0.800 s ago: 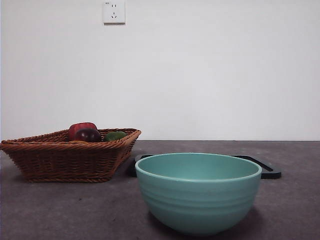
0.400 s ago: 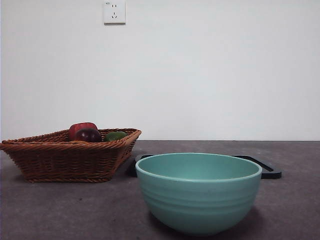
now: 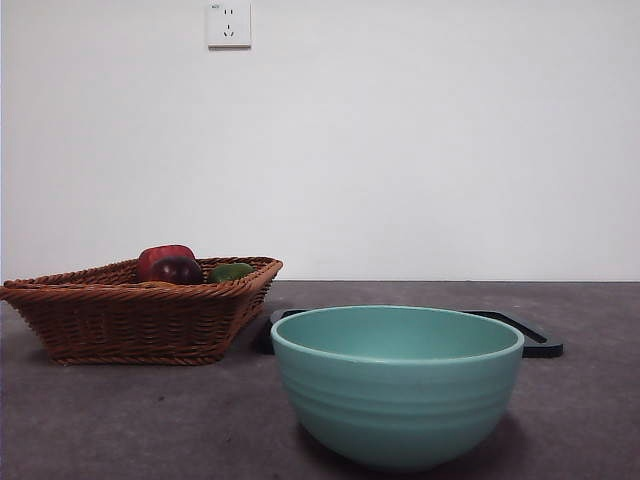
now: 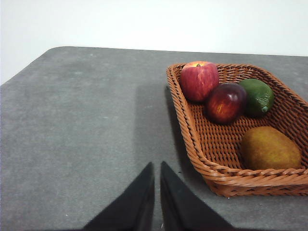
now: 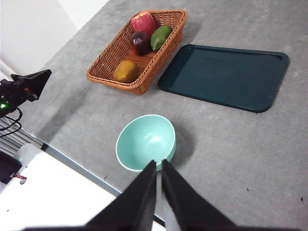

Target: Pick up the wifruite, put it on the bowl, pick up the plate, put it on desk

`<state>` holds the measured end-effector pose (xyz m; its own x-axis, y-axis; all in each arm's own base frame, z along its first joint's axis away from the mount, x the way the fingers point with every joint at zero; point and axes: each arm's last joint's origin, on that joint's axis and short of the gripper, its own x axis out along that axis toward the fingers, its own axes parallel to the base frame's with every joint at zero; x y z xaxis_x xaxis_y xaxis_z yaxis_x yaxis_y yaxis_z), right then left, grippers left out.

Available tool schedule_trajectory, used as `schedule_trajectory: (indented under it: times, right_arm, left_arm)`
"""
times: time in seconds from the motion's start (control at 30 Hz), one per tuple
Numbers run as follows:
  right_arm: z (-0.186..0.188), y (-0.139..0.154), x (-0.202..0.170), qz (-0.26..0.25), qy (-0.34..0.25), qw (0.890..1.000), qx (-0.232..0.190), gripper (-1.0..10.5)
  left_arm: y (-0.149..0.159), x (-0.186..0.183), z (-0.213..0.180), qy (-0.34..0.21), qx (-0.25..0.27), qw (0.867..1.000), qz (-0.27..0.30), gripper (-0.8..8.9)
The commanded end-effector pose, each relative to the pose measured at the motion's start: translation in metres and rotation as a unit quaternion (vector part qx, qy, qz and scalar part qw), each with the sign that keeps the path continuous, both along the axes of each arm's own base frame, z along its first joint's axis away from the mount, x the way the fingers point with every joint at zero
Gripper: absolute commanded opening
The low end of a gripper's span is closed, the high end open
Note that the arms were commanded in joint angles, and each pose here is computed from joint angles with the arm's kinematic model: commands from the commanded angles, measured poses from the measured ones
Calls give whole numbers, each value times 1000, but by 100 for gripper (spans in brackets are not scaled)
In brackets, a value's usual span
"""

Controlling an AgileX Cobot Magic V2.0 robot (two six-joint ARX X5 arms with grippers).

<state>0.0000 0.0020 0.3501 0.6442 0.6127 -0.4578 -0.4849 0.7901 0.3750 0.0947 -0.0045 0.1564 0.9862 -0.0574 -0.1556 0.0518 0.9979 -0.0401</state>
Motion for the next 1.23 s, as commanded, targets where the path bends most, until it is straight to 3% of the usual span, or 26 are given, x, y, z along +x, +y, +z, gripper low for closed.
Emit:
schedule_trajectory:
  times: [0.03, 0.6, 0.7, 0.8, 0.87, 0.97, 1.07, 1.17, 1.23]
  right_arm:
    - [4, -1, -1, 6, -11, 1000, 5, 10]
    - [4, -1, -1, 6, -12, 1000, 4, 10]
    - [4, -1, 1, -20, -69, 996, -61, 10]
    - [-4, 5, 16, -79, -138, 982, -105, 10]
    - [-20, 10, 34, -146, -205, 961, -119, 10]
    - [-49, 10, 56, -231, -272, 929, -96, 10]
    - [-82, 5, 69, -292, -296, 905, -86, 10]
    - [-114, 2, 80, -318, -286, 898, -99, 10]
    - [-137, 2, 87, -319, -270, 902, -113, 10]
  left_arm:
    - [0, 1, -7, 11, 7, 1000, -6, 19]
    - [0, 1, -7, 11, 7, 1000, -6, 19]
    - [0, 1, -7, 11, 8, 1000, -6, 19]
    - [0, 1, -7, 11, 8, 1000, -6, 19]
    - [0, 1, -7, 11, 7, 1000, -6, 19]
    - [0, 1, -7, 11, 8, 1000, -6, 19]
    - [0, 1, -7, 11, 8, 1000, -6, 19]
    - [0, 1, -7, 11, 8, 1000, -6, 19]
    - [0, 1, -7, 11, 8, 1000, -6, 19]
